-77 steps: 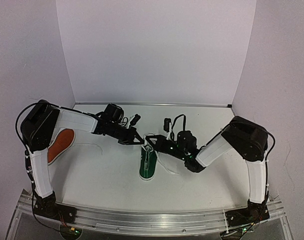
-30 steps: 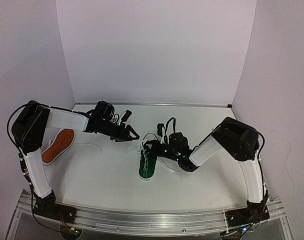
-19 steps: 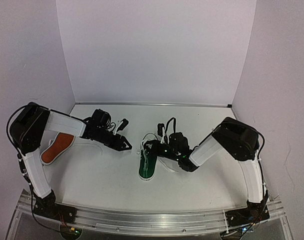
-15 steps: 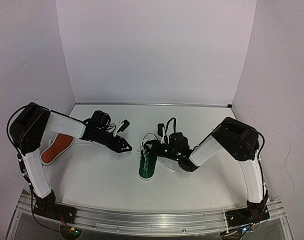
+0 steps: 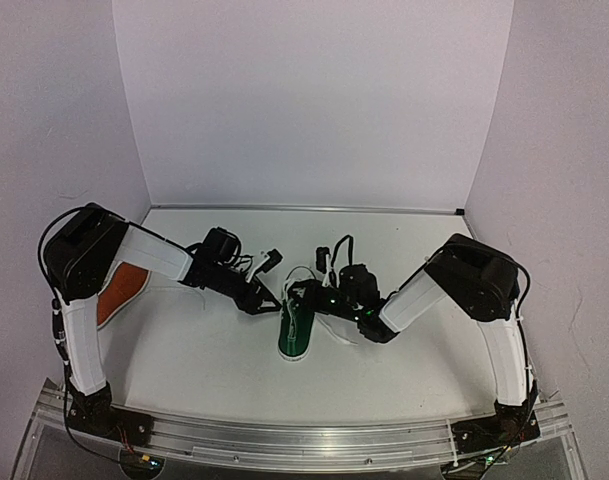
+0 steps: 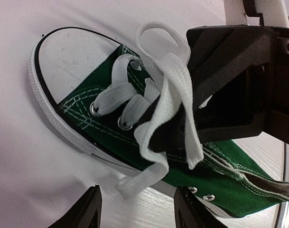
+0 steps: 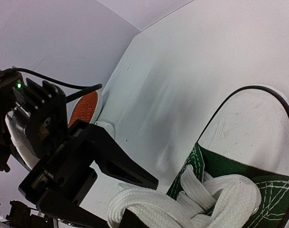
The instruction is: Tie the shoes
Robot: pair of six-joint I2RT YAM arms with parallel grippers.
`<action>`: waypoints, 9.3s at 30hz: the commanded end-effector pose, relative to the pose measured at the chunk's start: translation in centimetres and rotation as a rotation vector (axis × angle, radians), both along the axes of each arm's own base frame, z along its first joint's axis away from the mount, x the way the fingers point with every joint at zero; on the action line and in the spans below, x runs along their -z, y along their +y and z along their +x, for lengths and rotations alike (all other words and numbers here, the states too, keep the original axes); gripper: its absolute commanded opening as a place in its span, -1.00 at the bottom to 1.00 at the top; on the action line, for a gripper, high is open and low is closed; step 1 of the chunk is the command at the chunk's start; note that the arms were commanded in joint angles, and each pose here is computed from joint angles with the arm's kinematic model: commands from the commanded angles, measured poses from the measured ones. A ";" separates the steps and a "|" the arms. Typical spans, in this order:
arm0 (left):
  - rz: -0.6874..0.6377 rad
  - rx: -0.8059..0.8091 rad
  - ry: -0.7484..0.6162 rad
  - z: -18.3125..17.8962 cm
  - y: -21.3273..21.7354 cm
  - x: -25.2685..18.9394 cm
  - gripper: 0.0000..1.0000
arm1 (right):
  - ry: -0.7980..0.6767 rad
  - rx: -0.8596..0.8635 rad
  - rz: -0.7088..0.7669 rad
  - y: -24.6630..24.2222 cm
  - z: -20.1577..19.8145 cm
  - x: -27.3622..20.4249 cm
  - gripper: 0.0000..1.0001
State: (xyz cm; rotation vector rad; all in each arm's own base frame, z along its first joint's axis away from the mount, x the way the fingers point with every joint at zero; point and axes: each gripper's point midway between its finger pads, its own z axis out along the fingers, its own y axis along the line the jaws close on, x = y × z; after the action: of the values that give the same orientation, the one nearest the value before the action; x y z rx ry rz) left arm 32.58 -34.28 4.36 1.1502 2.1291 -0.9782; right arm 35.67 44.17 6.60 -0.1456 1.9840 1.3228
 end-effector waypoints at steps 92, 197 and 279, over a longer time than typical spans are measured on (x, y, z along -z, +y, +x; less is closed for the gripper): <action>0.168 -1.116 0.228 4.0 23.1 -3.1 -1.00 | 0.436 0.628 -0.563 -30.3 -9.9 2.4 -1.00; 0.068 0.195 -0.433 2.5 -0.4 -5.9 -1.00 | -0.111 -0.108 -0.440 -11.0 0.5 -11.9 0.96; -0.187 0.123 -0.498 1.0 -4.0 -9.6 0.04 | -0.055 -0.275 -0.362 -3.5 -1.0 -9.0 -1.00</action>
State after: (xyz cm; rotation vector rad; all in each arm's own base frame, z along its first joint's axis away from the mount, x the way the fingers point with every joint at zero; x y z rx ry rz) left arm 33.03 -36.72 12.05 1.3340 1.6450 -0.7434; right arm 34.72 40.81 13.72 -0.6223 2.2423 1.1166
